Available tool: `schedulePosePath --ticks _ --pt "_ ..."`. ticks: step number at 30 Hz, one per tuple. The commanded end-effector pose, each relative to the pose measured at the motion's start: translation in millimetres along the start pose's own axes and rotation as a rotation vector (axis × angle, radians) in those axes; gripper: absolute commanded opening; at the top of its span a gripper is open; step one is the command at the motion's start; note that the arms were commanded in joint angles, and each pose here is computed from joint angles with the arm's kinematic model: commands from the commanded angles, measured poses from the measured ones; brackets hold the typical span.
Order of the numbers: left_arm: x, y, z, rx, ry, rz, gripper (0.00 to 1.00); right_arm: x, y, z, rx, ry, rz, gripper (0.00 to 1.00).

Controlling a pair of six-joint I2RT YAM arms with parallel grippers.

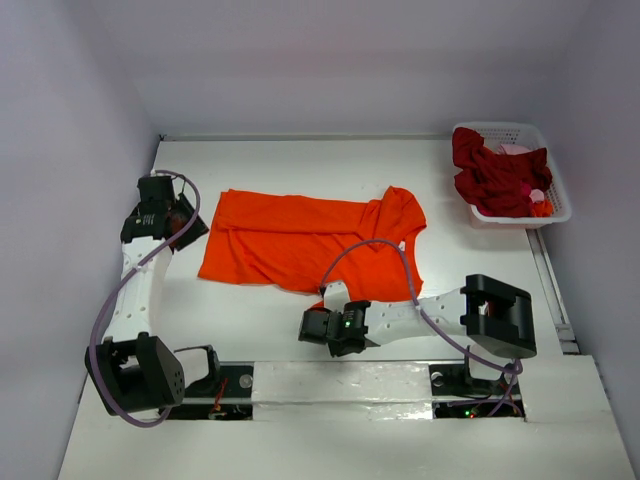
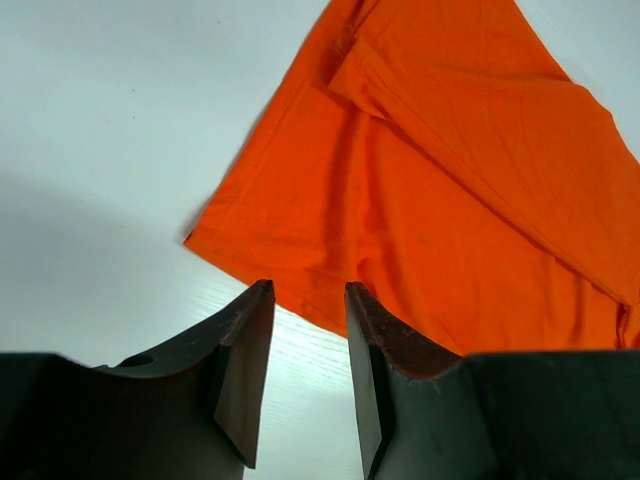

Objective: Fold and stack the t-shirts
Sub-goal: Grap the side of the flattened tshirt closest away from the robot with both arms

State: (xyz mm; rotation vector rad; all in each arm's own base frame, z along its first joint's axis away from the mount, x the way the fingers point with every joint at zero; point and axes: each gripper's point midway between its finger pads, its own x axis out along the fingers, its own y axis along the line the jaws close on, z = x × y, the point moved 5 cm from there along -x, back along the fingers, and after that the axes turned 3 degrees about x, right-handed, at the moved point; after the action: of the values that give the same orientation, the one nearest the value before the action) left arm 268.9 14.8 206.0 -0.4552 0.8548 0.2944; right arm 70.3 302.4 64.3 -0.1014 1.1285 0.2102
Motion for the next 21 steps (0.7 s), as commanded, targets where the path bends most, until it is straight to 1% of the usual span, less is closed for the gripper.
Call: schedulePosePath --ticks 1,3,4,5,7,9,11,16,21 --pt "-0.7 -3.4 18.8 -0.01 -0.073 0.016 0.31 5.1 -13.4 -4.8 0.005 0.008 -0.052 0.0" --pt "7.8 -2.3 17.2 -0.009 -0.046 0.03 0.3 3.6 -13.3 -4.5 0.001 0.009 -0.048 0.0" --pt "10.4 2.0 18.0 -0.008 -0.054 0.063 0.31 2.7 -13.4 -4.2 0.003 0.008 -0.045 0.0" --pt "13.3 4.3 17.3 -0.008 -0.057 0.077 0.36 2.2 -14.0 -3.9 0.002 0.006 -0.043 0.0" --pt "20.9 12.0 14.7 -0.002 -0.06 0.125 0.37 -1.4 -13.5 -2.3 0.01 0.001 -0.03 0.0" --pt "30.3 16.7 9.2 0.01 -0.024 0.154 0.4 -2.4 -15.0 0.7 0.02 -0.001 -0.029 0.0" --pt "34.7 17.1 2.9 0.008 0.005 0.149 0.42 -6.0 -14.9 2.9 0.027 -0.009 -0.02 0.0" --pt "38.3 22.2 -16.6 -0.006 0.074 0.157 0.42 -9.5 -12.6 6.9 0.04 -0.026 -0.004 0.0" --pt "44.4 30.6 -34.1 -0.002 0.144 0.192 0.39 -11.3 -10.3 10.5 0.037 -0.042 0.007 0.0"
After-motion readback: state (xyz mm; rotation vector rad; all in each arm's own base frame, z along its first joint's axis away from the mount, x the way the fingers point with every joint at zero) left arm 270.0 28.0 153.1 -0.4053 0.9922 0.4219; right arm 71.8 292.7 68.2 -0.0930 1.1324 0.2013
